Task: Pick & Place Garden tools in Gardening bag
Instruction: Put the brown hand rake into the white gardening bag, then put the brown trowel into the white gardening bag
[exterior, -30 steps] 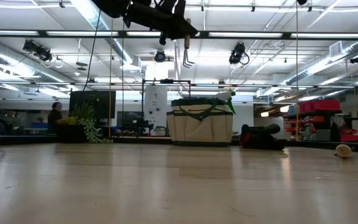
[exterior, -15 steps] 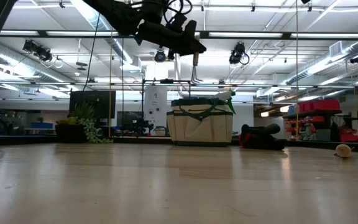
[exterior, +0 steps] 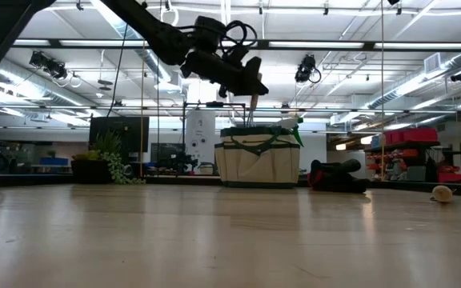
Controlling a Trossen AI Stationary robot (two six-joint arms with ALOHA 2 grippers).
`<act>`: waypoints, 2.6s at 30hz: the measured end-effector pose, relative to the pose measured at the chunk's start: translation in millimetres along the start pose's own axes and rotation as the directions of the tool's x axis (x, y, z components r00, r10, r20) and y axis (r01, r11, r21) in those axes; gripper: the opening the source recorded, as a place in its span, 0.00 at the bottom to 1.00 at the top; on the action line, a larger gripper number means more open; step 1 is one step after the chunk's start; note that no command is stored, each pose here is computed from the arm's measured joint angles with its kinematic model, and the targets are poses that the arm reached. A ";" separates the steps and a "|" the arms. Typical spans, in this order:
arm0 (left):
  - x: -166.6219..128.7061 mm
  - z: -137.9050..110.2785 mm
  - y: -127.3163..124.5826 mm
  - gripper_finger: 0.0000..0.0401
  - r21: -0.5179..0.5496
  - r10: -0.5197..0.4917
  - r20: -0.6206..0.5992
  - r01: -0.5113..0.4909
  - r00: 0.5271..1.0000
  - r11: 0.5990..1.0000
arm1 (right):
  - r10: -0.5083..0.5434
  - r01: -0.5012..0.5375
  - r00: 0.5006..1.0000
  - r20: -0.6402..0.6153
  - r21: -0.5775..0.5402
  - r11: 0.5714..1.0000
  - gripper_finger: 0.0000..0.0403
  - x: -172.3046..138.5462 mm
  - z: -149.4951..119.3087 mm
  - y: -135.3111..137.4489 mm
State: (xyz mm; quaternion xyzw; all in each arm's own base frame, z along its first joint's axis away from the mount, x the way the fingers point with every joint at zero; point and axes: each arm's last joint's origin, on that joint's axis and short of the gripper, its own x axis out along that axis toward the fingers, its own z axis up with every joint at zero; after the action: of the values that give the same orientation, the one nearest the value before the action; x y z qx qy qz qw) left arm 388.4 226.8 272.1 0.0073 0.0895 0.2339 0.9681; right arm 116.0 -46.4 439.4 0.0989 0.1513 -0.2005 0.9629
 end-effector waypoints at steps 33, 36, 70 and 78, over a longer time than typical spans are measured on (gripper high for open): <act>2.8 -7.9 1.4 0.35 0.022 0.015 -0.042 -0.014 0.999 1.000 | 0.000 0.000 1.000 -0.002 -0.011 1.000 0.00 0.3 -0.1 0.0; 2.8 -7.9 1.4 0.35 0.022 0.015 -0.042 -0.014 0.999 1.000 | 0.000 -0.001 1.000 -0.002 -0.011 1.000 0.00 0.3 -0.1 0.0; -65.2 56.4 -27.9 0.35 0.012 -0.004 -0.096 0.006 0.995 1.000 | 0.000 0.000 1.000 0.008 -0.025 1.000 0.00 5.7 2.5 0.4; -98.3 80.0 -40.0 0.35 0.020 -0.042 -0.089 0.044 0.995 0.999 | -0.002 0.002 1.000 -0.007 -0.018 1.000 0.00 10.6 2.4 0.4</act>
State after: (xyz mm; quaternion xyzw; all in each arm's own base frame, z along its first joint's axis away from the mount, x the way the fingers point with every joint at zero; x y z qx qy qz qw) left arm 334.6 148.8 365.3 0.0055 0.1352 0.2121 0.9678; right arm 126.1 -50.4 438.2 0.0907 0.1568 -0.1999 0.9629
